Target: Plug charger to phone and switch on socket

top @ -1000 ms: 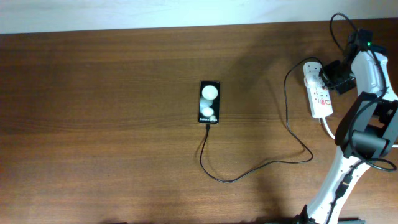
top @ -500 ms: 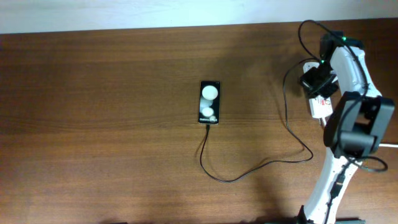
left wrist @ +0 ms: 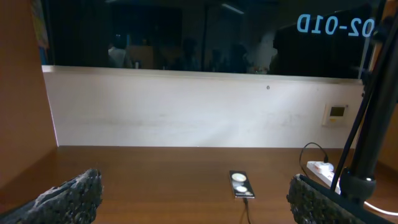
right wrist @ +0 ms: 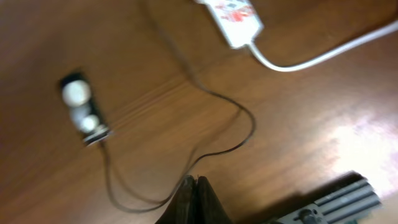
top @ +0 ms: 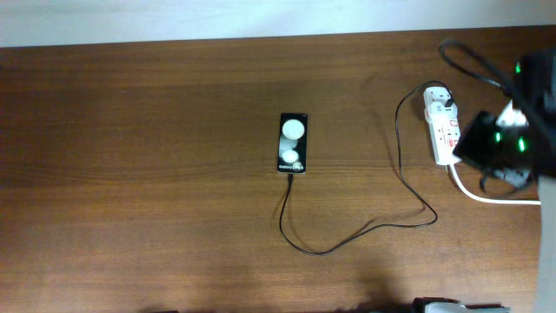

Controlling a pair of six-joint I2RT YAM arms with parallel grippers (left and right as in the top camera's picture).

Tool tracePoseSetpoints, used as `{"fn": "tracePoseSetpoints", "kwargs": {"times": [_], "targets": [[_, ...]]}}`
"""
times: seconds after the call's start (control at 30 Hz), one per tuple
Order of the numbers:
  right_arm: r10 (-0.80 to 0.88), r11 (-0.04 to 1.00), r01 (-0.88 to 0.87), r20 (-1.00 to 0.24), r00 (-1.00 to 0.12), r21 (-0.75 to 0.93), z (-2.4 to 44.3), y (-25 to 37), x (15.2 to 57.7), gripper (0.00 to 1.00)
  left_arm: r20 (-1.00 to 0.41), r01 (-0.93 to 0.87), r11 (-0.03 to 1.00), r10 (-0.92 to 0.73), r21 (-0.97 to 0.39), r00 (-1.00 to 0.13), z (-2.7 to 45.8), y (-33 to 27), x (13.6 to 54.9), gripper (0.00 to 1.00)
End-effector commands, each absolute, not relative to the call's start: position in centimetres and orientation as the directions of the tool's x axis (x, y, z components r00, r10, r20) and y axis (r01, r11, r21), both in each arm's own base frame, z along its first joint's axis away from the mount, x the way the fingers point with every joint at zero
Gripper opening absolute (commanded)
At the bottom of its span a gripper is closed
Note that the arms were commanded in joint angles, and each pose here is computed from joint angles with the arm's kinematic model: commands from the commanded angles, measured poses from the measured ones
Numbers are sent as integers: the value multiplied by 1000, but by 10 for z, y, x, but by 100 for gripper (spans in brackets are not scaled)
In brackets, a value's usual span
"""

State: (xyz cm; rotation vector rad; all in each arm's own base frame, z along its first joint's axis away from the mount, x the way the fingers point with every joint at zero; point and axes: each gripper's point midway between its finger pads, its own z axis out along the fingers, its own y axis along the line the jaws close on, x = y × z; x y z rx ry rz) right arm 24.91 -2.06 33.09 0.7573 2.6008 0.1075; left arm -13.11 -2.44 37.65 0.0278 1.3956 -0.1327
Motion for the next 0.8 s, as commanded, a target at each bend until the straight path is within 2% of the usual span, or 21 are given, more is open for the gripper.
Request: {"fn": "tracePoseSetpoints", "kwargs": {"times": [0.0,0.13,0.23,0.33,0.4,0.53,0.6,0.77], "targets": [[445,895,367,-445,-778,253,353,4,225,99,-983,103,993,-65,-48,169,376,-23,-131,99],[441,895,328,-483,-756,303,367,11,208,99,-983,103,993,-65,-48,169,376,-23,-131,99],[347,936,255,-501,-793,244,362,10,208,99,-983,103,993,-65,-48,169,376,-23,-131,99],[342,938,272,-426,-837,217,330,10,204,99,-983,103,993,-65,-48,169,376,-23,-131,99],[342,938,263,-461,-819,228,308,11,205,99,-983,103,993,-65,-48,169,376,-23,-131,99],[341,938,198,-654,-675,285,271,10,201,99,-983,103,993,-65,-48,169,376,-23,-131,99],[340,938,145,-763,-549,314,255,10,197,99,-983,103,993,-65,-48,169,376,-23,-131,99],[339,939,47,-890,-304,341,246,10,199,99,-983,103,993,-65,-48,169,376,-23,-131,99]]}}
